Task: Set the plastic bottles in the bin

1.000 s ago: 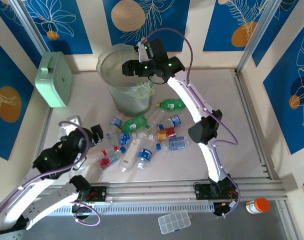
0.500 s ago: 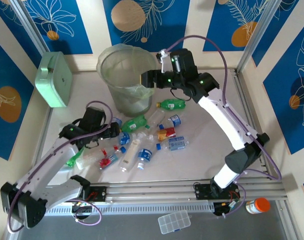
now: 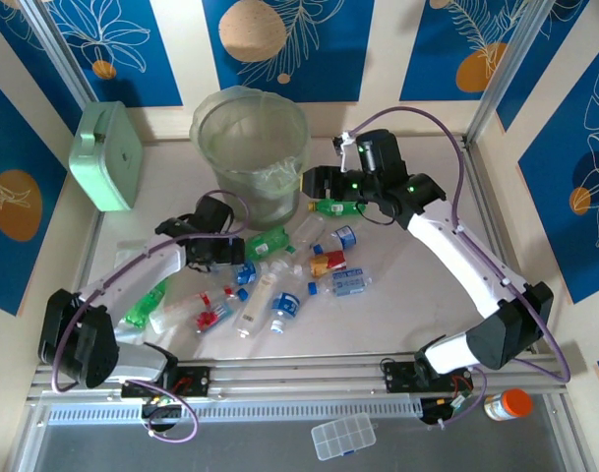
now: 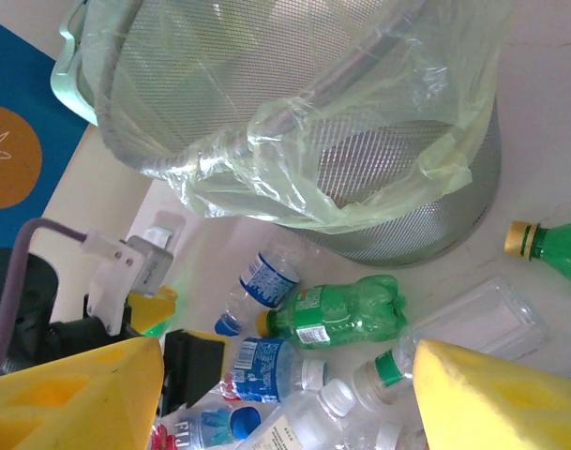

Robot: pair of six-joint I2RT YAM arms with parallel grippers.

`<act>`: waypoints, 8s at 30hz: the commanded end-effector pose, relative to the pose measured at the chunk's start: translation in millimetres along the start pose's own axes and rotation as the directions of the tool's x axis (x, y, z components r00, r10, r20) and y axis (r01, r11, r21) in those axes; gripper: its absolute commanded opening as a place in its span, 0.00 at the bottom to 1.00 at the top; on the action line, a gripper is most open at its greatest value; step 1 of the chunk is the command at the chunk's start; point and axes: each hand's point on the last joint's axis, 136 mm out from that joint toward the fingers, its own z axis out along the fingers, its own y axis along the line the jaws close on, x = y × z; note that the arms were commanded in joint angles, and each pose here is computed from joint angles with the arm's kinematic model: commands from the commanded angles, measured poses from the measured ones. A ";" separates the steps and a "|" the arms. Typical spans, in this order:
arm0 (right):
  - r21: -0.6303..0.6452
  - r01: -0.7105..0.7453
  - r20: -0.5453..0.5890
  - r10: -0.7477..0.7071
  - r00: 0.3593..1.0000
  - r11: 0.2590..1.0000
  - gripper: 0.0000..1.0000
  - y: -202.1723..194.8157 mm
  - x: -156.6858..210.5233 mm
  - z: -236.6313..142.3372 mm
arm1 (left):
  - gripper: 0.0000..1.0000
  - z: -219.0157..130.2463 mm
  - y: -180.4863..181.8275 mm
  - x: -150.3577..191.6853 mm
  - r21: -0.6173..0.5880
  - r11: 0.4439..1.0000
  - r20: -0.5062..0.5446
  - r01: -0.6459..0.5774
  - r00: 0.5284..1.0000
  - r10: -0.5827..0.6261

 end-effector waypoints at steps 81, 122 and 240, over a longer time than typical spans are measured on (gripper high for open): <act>-0.068 -0.073 0.199 0.086 0.976 0.995 0.71 13.4 -9.1 -73.1 | 0.30 -222.1 -62.3 -92.4 0.600 0.712 0.629 -0.366 0.765 -0.137; 0.002 -0.050 0.244 0.048 0.969 0.999 0.71 -6.2 -5.1 -108.7 | 0.29 -112.6 -117.8 -315.2 0.517 0.856 0.508 0.006 0.803 -0.313; 0.579 -0.812 0.202 0.952 0.230 0.073 0.89 -180.7 227.2 9.2 | 0.70 -154.2 -38.7 -49.8 0.255 0.948 0.525 -0.189 0.851 0.028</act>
